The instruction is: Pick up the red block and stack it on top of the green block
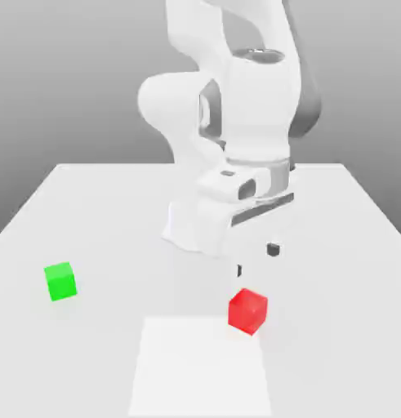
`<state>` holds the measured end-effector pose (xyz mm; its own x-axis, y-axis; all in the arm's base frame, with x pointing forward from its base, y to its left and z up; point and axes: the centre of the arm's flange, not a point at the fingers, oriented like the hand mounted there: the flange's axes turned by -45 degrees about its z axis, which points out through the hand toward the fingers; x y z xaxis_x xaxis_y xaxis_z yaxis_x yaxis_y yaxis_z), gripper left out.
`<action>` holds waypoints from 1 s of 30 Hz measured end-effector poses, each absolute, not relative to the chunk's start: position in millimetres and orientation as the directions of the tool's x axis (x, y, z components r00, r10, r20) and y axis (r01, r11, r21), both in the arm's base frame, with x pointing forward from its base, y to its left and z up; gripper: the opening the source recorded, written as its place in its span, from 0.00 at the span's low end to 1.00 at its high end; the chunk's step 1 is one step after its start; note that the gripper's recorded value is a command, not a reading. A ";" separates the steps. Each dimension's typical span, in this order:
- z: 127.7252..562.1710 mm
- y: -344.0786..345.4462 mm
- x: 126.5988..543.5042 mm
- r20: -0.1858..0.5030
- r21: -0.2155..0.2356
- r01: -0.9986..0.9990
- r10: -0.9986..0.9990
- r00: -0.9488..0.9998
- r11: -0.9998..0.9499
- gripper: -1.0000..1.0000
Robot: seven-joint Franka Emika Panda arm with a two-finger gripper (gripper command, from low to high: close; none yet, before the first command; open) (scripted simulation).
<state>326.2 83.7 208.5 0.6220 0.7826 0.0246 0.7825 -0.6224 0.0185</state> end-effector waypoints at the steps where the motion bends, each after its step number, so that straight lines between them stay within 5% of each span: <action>1: 192.6 86.3 321.1 0.012 0.010 0.797 0.797 0.604 -0.604 0.50; 5: 153.5 84.3 315.4 0.001 0.001 0.804 0.804 0.595 -0.595 0.50; 6: 146.7 84.0 314.5 0.000 0.001 0.804 0.804 0.594 -0.594 0.00; 13: 145.7 84.0 314.1 -0.001 0.000 0.804 0.804 0.594 -0.594 0.00; 21: 202.9 83.8 314.3 -0.001 0.000 0.804 0.804 0.594 -0.594 0.00; 30: 222.1 -43.5 329.9 -0.001 0.001 0.614 0.614 0.789 -0.789 0.00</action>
<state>329.9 -43.5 222.1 0.7893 0.6140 -0.0012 0.6140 -0.7893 0.0010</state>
